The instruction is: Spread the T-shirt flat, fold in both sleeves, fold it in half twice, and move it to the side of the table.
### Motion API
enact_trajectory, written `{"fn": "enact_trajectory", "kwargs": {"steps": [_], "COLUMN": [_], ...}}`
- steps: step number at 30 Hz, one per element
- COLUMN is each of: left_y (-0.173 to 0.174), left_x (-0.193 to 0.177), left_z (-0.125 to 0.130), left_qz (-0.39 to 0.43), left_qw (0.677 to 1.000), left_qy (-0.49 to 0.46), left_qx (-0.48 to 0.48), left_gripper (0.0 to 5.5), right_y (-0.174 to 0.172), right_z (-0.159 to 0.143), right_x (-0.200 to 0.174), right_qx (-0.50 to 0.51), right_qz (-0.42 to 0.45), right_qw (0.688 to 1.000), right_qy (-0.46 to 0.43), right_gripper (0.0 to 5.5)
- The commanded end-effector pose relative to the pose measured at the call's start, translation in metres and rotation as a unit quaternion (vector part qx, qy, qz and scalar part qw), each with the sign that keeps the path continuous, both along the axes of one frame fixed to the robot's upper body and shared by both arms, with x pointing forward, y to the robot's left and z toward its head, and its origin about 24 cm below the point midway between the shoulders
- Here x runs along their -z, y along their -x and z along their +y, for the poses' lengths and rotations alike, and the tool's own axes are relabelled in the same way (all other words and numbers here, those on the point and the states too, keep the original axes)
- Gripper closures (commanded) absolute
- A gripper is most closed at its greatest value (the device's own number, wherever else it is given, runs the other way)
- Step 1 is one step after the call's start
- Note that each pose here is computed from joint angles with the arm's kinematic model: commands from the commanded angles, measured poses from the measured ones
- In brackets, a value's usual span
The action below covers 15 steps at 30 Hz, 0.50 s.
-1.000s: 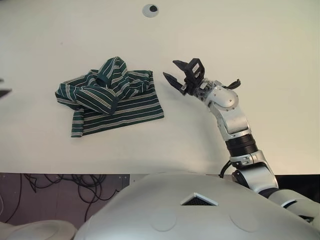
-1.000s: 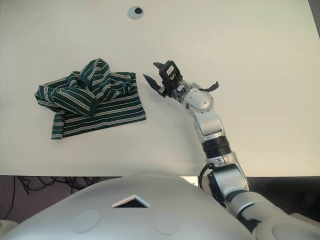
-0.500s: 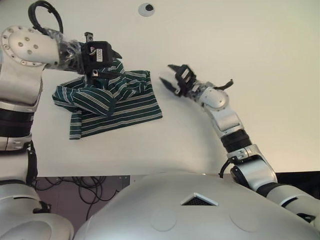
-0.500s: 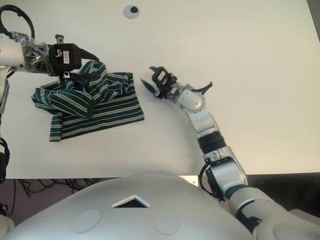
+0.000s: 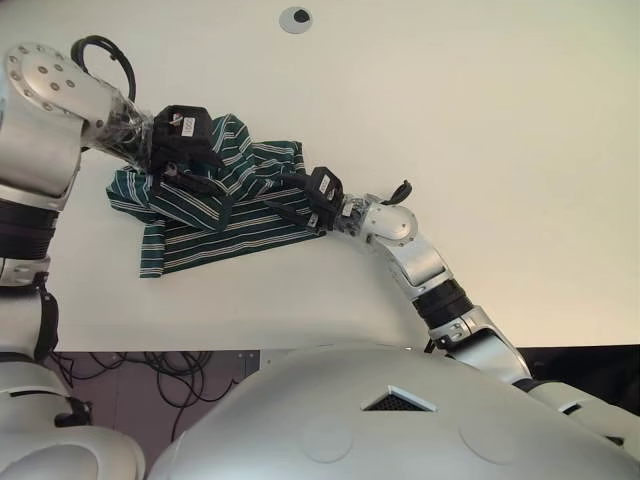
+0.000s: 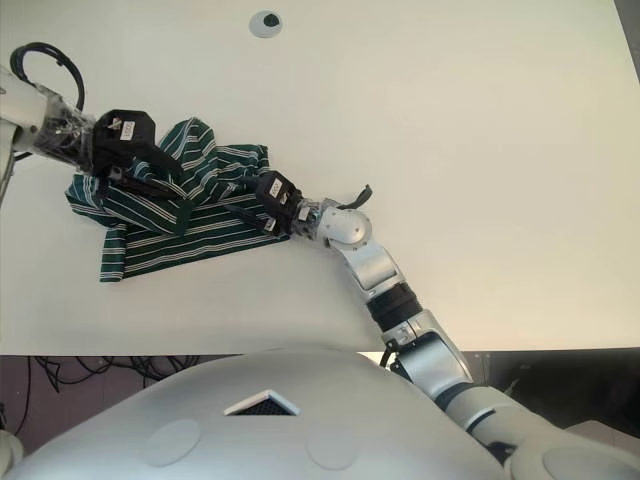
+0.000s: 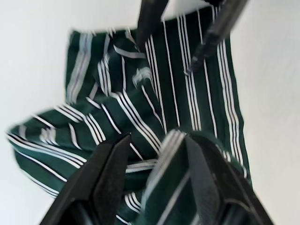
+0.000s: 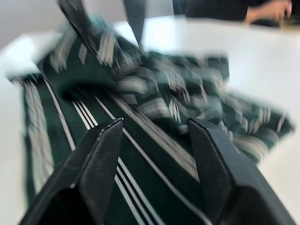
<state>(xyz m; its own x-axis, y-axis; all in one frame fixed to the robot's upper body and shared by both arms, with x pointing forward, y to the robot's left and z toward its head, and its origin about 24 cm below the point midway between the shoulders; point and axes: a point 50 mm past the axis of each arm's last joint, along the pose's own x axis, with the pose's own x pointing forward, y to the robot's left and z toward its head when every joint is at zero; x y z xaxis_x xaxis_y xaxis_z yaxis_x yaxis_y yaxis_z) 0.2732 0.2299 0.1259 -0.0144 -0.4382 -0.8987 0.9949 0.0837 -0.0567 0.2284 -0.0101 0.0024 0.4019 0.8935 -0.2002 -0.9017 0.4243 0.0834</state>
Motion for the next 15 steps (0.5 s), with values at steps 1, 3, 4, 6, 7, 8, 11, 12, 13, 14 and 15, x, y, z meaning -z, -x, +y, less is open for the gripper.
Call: {"fn": "enact_trajectory", "kwargs": {"steps": [1, 3, 4, 6, 7, 8, 11, 12, 13, 14, 15], "left_y": [-0.005, -0.004, -0.003, 0.001, 0.003, 0.003, 0.003, 0.004, 0.005, 0.006, 0.007], "left_x": [0.001, 0.005, 0.009, 0.015, 0.016, 0.015, 0.011, 0.01, 0.008, 0.007, 0.007], "left_z": [0.003, 0.006, 0.01, 0.016, 0.016, 0.014, 0.009, 0.01, 0.01, 0.011, 0.011], "left_qz": [0.027, 0.064, 0.072, 0.088, 0.094, 0.1, 0.11, 0.113, 0.116, 0.117, 0.119], "left_qw": [0.999, 0.997, 0.996, 0.994, 0.993, 0.992, 0.992, 0.992, 0.992, 0.992, 0.992], "left_qy": [-0.016, -0.002, -0.006, -0.013, -0.012, -0.008, 0.004, 0.003, 0.002, 0.001, -0.001], "left_qx": [-0.019, -0.042, -0.054, -0.07, -0.071, -0.071, -0.066, -0.062, -0.059, -0.056, -0.052], "left_gripper": [3.41, 3.41, 3.41, 3.41, 3.41, 3.59, 4.03, 4.19, 4.37, 4.53, 4.73], "right_y": [0.002, 0.004, 0.006, 0.01, 0.012, 0.014, 0.013, 0.013, 0.012, 0.012, 0.012], "right_z": [0.007, 0.004, 0.0, -0.005, -0.009, -0.011, -0.017, -0.018, -0.019, -0.019, -0.019], "right_x": [0.02, 0.033, 0.038, 0.042, 0.043, 0.044, 0.047, 0.048, 0.049, 0.049, 0.05], "right_qx": [-0.004, -0.001, -0.001, -0.005, -0.003, -0.002, 0.015, 0.019, 0.022, 0.025, 0.026], "right_qz": [0.052, 0.079, 0.089, 0.1, 0.102, 0.104, 0.11, 0.111, 0.112, 0.113, 0.114], "right_qw": [0.996, 0.989, 0.987, 0.984, 0.983, 0.982, 0.98, 0.98, 0.979, 0.979, 0.979], "right_qy": [0.073, 0.121, 0.135, 0.148, 0.152, 0.155, 0.163, 0.165, 0.166, 0.166, 0.167], "right_gripper": [2.98, 2.98, 2.98, 2.98, 2.98, 2.98, 2.98, 2.98, 2.98, 2.98, 2.98]}}
